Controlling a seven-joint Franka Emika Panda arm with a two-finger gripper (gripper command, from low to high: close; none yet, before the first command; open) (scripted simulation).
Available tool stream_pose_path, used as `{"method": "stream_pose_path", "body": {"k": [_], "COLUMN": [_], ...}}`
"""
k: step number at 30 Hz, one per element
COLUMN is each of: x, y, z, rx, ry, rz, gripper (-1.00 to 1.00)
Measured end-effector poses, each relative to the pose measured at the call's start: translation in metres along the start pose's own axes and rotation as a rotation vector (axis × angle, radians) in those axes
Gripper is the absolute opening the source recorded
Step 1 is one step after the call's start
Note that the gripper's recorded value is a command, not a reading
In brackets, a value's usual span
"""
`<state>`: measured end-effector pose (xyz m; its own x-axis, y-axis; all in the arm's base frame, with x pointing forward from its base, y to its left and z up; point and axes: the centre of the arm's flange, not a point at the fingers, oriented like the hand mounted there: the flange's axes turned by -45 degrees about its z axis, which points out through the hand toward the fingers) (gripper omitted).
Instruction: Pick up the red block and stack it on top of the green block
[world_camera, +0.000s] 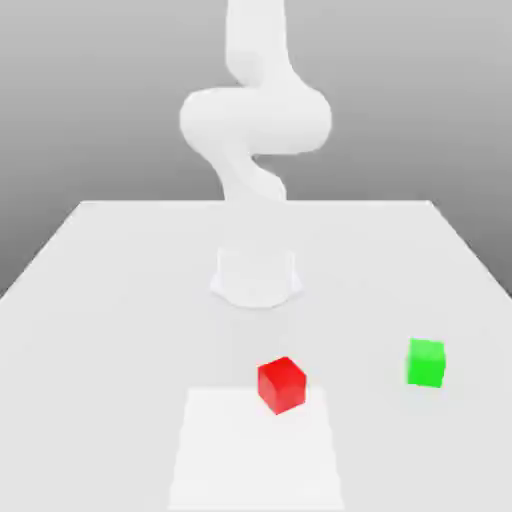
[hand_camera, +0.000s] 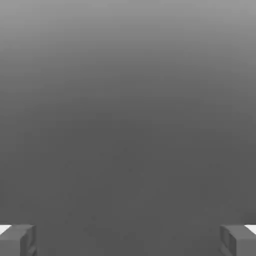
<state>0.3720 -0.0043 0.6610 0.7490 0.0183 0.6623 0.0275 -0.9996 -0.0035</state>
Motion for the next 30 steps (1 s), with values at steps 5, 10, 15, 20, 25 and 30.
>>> {"method": "stream_pose_path", "body": {"k": [5,10,15,20,25,30], "x": [-0.055,-0.139,-0.256,-0.338,-0.356,-0.377], "y": [-0.002,-0.016,-0.032,-0.041,-0.041,-0.040], "z": [0.118,0.210,0.277,0.321,0.339,0.355], "rx": [0.048,0.094,0.143,0.181,0.183,0.179], "ry": [-0.183,-0.369,-0.577,-0.698,-0.702,-0.707], "rz": [-0.095,-0.217,-0.375,-0.476,-0.482,-0.480], "gripper": [0.00,0.00,0.00,0.00,0.00,0.00]}}
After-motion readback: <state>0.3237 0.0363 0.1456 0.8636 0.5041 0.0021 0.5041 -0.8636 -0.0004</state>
